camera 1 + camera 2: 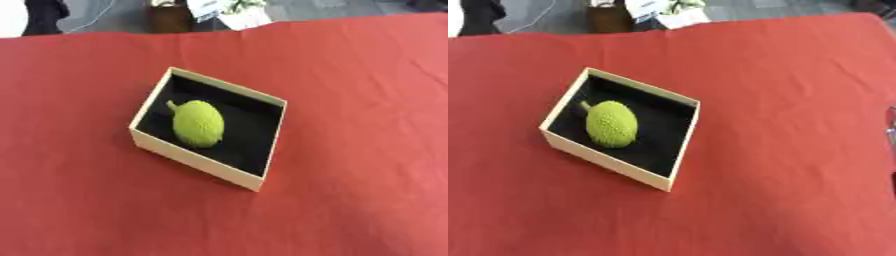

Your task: Pick up objects on the table and place them in the box.

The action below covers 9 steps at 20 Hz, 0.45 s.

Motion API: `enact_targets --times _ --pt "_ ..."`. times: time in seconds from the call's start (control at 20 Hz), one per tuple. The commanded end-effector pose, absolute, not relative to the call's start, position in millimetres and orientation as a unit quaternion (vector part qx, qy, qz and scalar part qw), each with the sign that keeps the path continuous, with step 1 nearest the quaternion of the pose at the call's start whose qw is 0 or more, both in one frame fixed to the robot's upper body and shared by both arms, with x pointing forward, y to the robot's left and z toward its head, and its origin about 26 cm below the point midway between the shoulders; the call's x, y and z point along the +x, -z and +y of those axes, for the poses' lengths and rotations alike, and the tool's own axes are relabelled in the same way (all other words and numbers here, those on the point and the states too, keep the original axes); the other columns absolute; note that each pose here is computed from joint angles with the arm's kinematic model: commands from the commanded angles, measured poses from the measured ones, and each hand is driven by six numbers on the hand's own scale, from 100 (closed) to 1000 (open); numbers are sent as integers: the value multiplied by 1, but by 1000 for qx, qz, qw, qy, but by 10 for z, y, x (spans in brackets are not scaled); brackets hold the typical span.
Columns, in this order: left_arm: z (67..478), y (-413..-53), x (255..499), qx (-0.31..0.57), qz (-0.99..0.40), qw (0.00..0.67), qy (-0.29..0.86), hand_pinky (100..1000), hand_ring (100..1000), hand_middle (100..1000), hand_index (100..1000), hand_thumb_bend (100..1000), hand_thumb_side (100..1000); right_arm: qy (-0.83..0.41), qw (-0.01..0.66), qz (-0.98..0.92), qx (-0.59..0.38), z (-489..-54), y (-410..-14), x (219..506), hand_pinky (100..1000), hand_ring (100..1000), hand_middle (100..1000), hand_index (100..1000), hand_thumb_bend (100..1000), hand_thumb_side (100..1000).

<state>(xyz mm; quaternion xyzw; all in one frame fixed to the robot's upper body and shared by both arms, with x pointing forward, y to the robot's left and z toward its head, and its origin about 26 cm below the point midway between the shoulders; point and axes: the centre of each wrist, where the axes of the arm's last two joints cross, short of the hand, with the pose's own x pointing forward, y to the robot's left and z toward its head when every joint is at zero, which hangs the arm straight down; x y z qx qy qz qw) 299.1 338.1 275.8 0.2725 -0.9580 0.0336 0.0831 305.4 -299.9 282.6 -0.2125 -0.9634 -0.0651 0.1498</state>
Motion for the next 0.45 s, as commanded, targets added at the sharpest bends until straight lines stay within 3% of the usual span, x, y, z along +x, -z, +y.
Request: enact_targets --times 0.05,0.2,0.45 --pt "3745 -2995 2742 155 -981 82 -86 779 782 810 921 268 853 55 129 -965 -223 -3034 -2922 2999 765 702 564 734 100 538" --pt "3997 -2996 2594 94 -986 100 -90 775 775 808 921 268 858 56 128 -964 -226 -3043 -2917 2997 765 702 564 734 100 538" --pt "4125 -2976 2509 68 -988 105 -85 772 772 808 920 267 858 56 129 -964 -226 -3042 -2912 2998 765 702 564 734 100 539"
